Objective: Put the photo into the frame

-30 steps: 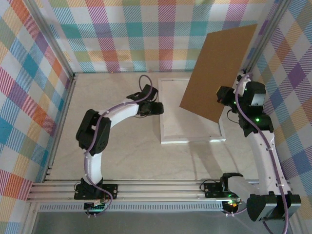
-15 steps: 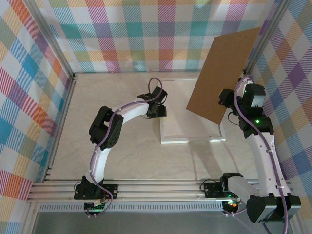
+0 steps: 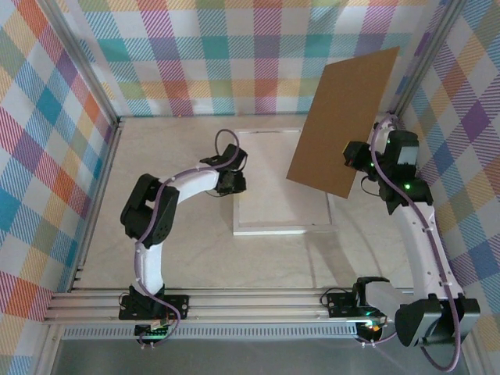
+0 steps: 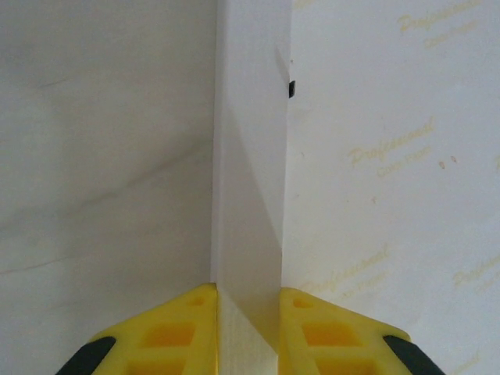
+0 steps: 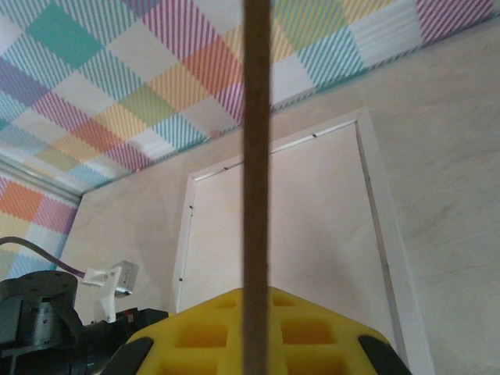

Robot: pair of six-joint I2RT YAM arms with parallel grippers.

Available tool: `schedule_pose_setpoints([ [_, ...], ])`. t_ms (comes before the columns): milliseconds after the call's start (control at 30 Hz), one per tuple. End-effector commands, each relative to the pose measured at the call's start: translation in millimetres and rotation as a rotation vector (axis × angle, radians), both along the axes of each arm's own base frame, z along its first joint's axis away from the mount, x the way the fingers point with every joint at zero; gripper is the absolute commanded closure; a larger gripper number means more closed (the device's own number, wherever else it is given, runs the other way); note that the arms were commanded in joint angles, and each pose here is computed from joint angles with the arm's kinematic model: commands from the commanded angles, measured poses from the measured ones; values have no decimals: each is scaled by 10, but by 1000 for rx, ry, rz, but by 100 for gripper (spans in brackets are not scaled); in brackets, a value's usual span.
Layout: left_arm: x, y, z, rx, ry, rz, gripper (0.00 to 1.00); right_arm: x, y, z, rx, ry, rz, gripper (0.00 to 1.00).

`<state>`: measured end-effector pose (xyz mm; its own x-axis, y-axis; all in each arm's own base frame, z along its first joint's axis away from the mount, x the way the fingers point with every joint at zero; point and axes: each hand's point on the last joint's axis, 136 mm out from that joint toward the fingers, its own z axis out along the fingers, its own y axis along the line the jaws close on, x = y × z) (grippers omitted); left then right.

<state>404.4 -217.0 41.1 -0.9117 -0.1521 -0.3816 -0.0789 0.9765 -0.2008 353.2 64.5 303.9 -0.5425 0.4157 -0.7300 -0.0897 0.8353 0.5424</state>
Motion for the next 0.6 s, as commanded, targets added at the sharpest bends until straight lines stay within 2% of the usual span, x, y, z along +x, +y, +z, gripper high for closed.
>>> schedule_pose_setpoints([
  [0,-99,408,45,63,4,76,80,101,216,446,92,-137,120,100],
  [133,-131,630,74,59,4,106,77,185,429,412,208,-86,231,100],
  [233,-92,771,165,36,-13,128,70,235,559,365,281,-56,306,100],
  [400,-5,1032,489,-23,-75,187,44,279,783,201,390,34,449,100],
  [567,24,1280,679,-115,-109,269,32,302,1070,-46,423,112,554,100],
])
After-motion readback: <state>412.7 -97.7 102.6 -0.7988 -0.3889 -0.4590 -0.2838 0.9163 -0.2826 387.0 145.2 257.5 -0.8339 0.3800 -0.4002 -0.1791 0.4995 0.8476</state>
